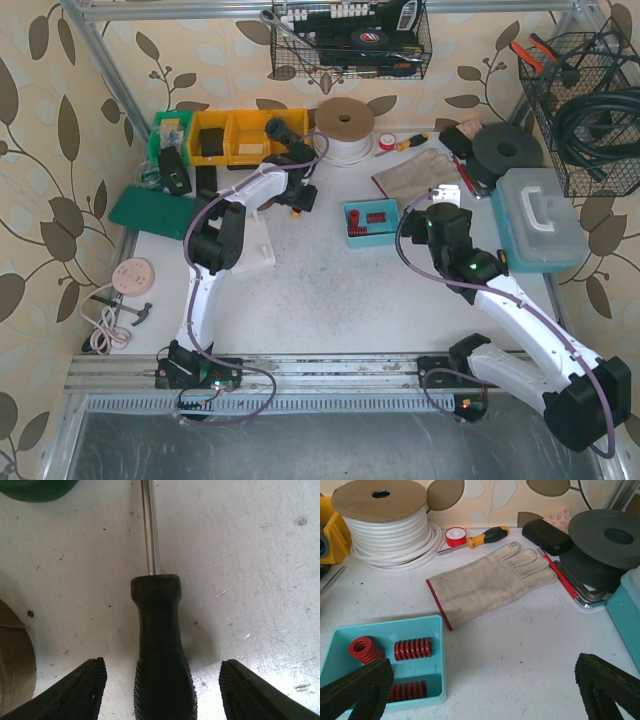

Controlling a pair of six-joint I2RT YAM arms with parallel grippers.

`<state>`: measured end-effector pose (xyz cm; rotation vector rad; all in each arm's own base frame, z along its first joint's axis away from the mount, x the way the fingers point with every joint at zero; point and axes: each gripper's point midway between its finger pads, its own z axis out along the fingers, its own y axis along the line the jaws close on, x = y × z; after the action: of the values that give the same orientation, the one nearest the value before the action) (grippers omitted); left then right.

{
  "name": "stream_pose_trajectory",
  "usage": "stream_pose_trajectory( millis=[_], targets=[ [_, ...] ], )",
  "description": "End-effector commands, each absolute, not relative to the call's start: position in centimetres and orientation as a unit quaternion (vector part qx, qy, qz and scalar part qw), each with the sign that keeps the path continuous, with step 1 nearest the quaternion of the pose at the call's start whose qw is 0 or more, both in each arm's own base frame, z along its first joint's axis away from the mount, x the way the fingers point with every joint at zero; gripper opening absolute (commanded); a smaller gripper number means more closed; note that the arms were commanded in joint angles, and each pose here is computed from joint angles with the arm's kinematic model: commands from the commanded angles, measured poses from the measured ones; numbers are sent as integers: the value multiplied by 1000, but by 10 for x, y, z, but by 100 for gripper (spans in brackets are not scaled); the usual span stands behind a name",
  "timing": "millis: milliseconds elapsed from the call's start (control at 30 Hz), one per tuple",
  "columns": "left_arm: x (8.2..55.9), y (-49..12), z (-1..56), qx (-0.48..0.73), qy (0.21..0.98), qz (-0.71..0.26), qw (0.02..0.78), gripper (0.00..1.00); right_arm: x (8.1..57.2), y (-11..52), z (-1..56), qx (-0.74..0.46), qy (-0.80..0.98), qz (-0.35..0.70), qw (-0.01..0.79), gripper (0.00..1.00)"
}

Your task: Install the large spring

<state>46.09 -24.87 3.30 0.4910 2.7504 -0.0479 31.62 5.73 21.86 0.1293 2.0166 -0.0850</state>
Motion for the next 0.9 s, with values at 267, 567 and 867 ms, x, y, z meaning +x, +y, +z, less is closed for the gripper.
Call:
stream_pose_trajectory(
  millis=[267,567,867],
  targets=[
    [448,-231,150,109,948,-59,293,85,325,77,212,20,858,-12,513,95],
    [391,-159,202,19,934,-17,356,87,329,97,203,-21,865,22,501,89],
    [332,-61,166,-128,940,19,315,70,330,96,199,-19,868,18,496,89]
  ],
)
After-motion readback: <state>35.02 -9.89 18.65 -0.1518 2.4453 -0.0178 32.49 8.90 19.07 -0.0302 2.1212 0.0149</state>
